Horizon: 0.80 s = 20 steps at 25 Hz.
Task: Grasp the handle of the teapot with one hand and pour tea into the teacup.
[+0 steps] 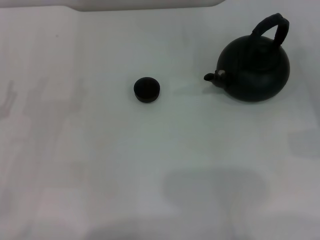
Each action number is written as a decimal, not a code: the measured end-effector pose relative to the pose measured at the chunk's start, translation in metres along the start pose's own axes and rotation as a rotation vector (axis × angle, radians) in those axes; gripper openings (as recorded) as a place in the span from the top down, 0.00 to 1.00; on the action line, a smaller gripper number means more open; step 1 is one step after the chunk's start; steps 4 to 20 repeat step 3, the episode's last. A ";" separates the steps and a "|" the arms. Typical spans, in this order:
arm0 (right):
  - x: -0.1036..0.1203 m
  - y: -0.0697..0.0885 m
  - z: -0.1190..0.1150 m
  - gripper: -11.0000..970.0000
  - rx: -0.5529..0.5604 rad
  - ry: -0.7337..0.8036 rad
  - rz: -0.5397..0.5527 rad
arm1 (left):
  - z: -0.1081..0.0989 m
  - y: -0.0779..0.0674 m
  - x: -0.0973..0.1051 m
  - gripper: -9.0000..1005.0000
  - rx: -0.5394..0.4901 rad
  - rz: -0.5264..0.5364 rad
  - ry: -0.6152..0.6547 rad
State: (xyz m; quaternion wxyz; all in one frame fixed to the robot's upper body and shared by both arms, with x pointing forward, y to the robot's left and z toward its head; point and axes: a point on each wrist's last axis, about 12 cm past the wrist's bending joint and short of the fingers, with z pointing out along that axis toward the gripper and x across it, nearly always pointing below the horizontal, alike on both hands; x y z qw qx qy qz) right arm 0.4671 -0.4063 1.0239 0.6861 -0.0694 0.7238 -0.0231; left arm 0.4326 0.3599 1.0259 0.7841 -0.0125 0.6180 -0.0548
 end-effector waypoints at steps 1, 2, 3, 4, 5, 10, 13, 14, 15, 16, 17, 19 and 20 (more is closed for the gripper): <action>0.000 0.000 -0.002 0.54 0.001 -0.007 0.001 | -0.001 0.000 0.000 0.16 0.001 -0.001 -0.002; -0.001 -0.001 -0.003 0.54 0.001 -0.016 0.003 | -0.002 -0.001 0.000 0.16 0.004 -0.007 -0.004; -0.002 -0.001 -0.004 0.54 -0.002 -0.027 0.003 | -0.004 -0.002 0.000 0.16 0.004 -0.015 -0.003; -0.002 -0.001 -0.004 0.54 -0.002 -0.027 0.003 | -0.004 -0.002 0.000 0.16 0.004 -0.015 -0.003; -0.002 -0.001 -0.004 0.54 -0.002 -0.027 0.003 | -0.004 -0.002 0.000 0.16 0.004 -0.015 -0.003; -0.002 -0.001 -0.004 0.54 -0.002 -0.027 0.003 | -0.004 -0.002 0.000 0.16 0.004 -0.015 -0.003; -0.002 -0.001 -0.004 0.54 -0.002 -0.027 0.003 | -0.004 -0.002 0.000 0.16 0.004 -0.015 -0.003; -0.002 -0.001 -0.004 0.54 -0.002 -0.027 0.003 | -0.004 -0.002 0.000 0.16 0.004 -0.015 -0.003; -0.002 -0.001 -0.004 0.54 -0.002 -0.027 0.003 | -0.004 -0.002 0.000 0.16 0.004 -0.015 -0.003; -0.002 -0.001 -0.004 0.54 -0.002 -0.027 0.003 | -0.004 -0.002 0.000 0.16 0.004 -0.015 -0.003; -0.002 -0.001 -0.004 0.54 -0.002 -0.027 0.003 | -0.004 -0.002 0.000 0.16 0.004 -0.015 -0.003; -0.002 -0.001 -0.004 0.54 -0.002 -0.027 0.003 | -0.004 -0.002 0.000 0.16 0.004 -0.015 -0.003; -0.002 -0.001 -0.004 0.54 -0.002 -0.027 0.003 | -0.004 -0.002 0.000 0.16 0.004 -0.015 -0.003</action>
